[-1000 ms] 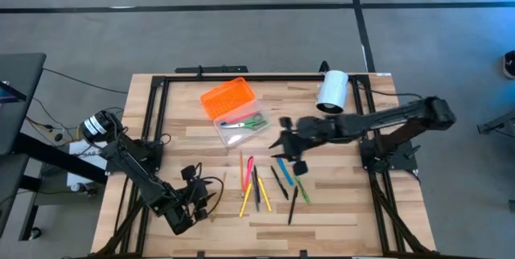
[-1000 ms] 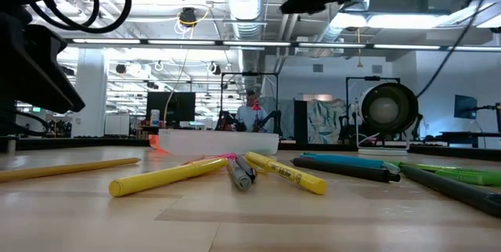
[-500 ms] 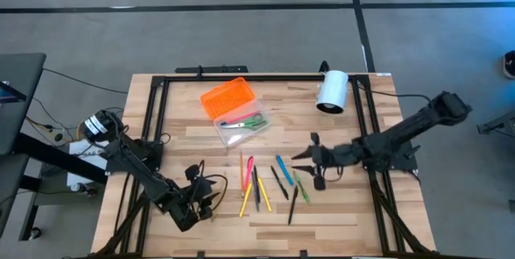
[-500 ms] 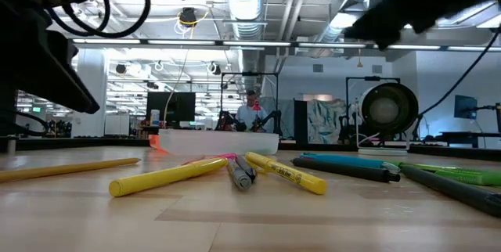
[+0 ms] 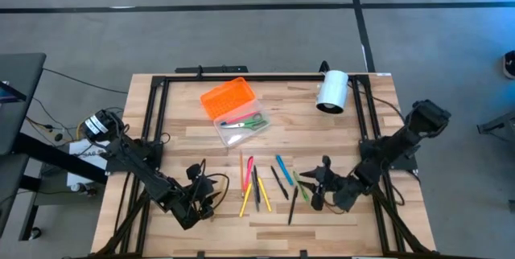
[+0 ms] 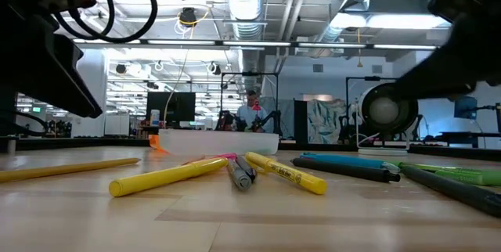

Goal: Pick & place school supplies into a supply box
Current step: Put the yellow pencil into the supply box

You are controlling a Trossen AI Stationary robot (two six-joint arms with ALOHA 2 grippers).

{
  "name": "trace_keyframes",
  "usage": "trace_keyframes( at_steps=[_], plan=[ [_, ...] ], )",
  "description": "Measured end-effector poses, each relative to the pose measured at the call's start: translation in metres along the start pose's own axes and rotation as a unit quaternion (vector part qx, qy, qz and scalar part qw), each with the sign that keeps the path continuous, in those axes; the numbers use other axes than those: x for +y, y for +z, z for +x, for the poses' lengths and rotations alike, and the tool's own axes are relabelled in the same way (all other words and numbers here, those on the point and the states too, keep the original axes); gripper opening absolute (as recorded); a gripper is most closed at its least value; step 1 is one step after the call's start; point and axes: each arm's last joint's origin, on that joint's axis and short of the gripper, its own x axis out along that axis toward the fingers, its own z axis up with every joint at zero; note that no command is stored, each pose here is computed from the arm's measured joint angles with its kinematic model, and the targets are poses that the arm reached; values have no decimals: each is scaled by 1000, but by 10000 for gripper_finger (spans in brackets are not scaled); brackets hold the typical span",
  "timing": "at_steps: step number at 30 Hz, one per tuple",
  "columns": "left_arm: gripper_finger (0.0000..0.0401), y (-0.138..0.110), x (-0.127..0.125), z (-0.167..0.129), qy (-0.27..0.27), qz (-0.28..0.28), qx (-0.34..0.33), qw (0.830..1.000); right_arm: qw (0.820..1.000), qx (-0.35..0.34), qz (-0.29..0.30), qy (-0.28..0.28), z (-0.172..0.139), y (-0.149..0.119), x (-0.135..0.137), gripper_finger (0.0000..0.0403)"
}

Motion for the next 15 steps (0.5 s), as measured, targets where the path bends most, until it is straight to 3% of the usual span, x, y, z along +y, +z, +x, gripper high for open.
trace_keyframes(
  at_steps=[15],
  plan=[
    [177, -17, -10, 36, -13, -32, 63, 997, 999, -15, -36, -18, -5, 3, 20, 122]
  ],
)
